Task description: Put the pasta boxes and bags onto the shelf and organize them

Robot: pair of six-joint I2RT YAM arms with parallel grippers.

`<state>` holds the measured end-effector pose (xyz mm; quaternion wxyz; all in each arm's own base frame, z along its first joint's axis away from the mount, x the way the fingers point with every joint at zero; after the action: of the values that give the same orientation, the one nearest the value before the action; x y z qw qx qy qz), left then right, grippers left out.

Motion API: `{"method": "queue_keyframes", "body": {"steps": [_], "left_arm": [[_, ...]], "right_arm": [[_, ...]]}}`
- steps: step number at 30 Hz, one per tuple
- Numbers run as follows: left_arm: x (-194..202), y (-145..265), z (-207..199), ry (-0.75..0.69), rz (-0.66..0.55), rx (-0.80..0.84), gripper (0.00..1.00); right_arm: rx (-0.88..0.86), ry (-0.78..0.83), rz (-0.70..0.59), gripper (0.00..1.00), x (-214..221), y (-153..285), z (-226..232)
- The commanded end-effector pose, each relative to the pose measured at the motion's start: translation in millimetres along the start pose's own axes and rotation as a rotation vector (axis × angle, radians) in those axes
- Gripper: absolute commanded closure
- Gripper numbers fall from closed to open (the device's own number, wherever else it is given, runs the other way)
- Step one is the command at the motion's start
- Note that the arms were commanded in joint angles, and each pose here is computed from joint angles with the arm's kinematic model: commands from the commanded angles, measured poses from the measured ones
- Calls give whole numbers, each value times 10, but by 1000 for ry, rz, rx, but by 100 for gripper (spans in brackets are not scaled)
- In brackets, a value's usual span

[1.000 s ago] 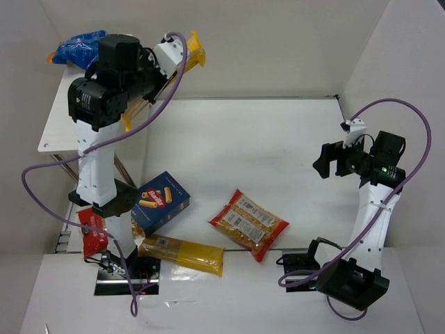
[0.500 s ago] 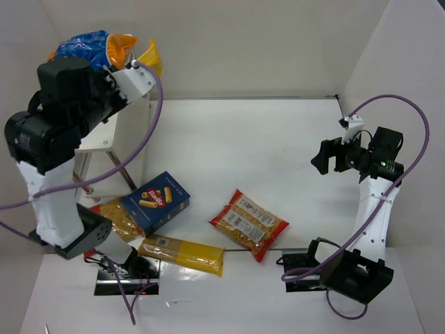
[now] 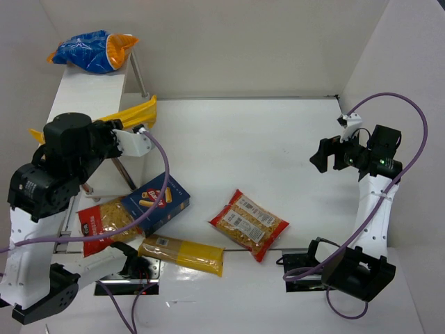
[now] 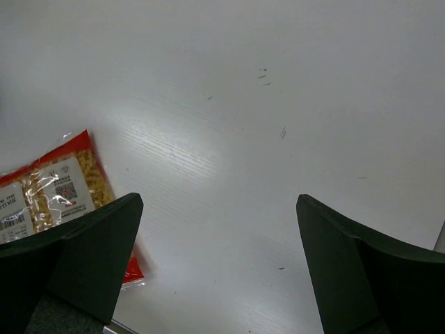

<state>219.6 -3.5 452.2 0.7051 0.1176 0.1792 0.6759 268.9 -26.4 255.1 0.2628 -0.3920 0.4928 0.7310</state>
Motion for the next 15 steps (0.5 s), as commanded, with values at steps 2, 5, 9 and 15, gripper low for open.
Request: {"method": "queue_keyframes", "body": {"steps": [2, 5, 9, 15], "left_arm": [[-60, -35, 461, -64, -12, -251, 100], [-76, -114, 426, -84, -10, -253, 100], [-53, -225, 436, -90, 32, -279, 100], [-10, -238, 636, -34, 82, -343, 100]], "right_arm": [[-24, 31, -41, 0, -116, -22, 25], [-15, 24, -30, 0, -46, -28, 21], [-5, 30, -12, 0, 31, -28, 39], [4, 39, -9, 0, 84, -14, 47]]}}
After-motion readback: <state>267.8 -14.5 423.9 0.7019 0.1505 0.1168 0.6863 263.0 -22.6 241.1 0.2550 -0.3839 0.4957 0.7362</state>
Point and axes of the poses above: each gripper's point midway between its finger pads, its own y axis back along the fingers, its own z axis along the line the jaws close on, x = y × z, the point moved 2 cm from there along y, back along the fingers, and after that the axes turned 9 degrees about -y, right-handed, at the moved point
